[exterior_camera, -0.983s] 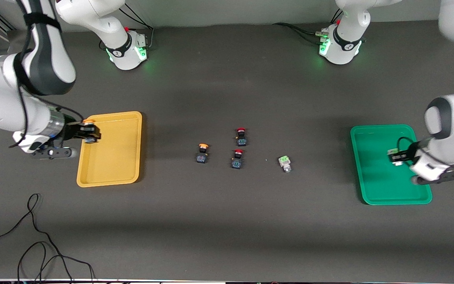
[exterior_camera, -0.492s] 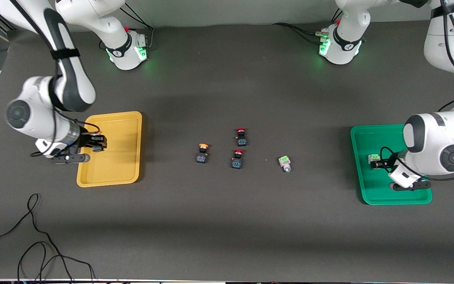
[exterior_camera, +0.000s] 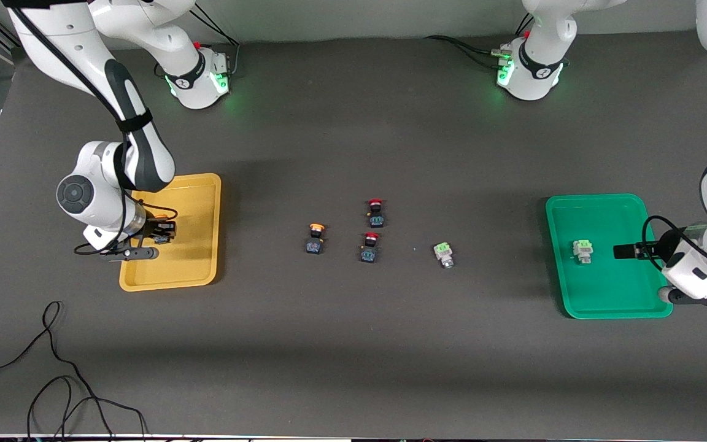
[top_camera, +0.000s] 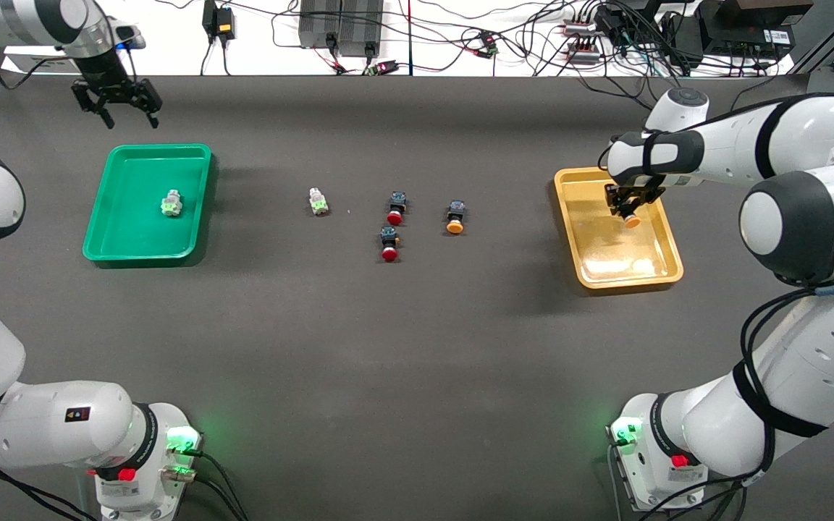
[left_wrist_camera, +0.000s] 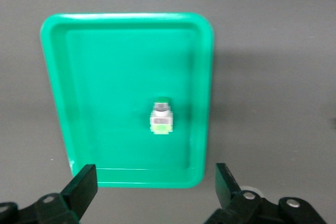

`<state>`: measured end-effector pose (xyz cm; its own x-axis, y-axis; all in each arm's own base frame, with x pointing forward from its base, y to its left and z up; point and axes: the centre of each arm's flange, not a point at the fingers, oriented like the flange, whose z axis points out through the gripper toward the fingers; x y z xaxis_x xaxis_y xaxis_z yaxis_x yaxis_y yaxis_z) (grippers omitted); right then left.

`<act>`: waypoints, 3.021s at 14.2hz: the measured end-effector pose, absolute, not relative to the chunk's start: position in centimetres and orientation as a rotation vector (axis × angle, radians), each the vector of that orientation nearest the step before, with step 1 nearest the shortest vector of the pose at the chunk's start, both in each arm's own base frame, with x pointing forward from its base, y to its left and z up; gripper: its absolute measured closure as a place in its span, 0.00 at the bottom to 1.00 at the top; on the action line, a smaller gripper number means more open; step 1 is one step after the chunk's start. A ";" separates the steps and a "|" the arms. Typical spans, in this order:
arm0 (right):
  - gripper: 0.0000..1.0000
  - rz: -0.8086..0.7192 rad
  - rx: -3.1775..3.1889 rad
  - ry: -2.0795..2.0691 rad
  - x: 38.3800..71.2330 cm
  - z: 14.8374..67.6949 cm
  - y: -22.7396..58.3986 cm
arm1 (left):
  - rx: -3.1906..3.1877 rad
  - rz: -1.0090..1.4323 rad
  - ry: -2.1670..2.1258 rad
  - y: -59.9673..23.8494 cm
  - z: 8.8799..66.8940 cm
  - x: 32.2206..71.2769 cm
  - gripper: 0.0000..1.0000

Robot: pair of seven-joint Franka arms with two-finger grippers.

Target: Place green and yellow buttons in trays

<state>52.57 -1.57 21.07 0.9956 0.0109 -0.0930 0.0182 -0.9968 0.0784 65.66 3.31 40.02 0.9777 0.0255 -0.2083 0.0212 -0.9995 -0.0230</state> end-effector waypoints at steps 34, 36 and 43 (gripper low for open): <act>0.00 -0.275 3.182 -0.393 56.7 32.0 34.1 | -3.153 0.377 -0.315 -16.3 41.1 61.9 0.60; 0.00 -0.255 3.154 -0.363 56.2 27.9 35.9 | -3.172 0.440 -0.182 -6.0 43.7 61.9 0.60; 0.00 -0.157 3.101 -0.328 55.8 19.6 37.2 | -3.112 0.378 0.035 15.0 33.9 61.2 0.60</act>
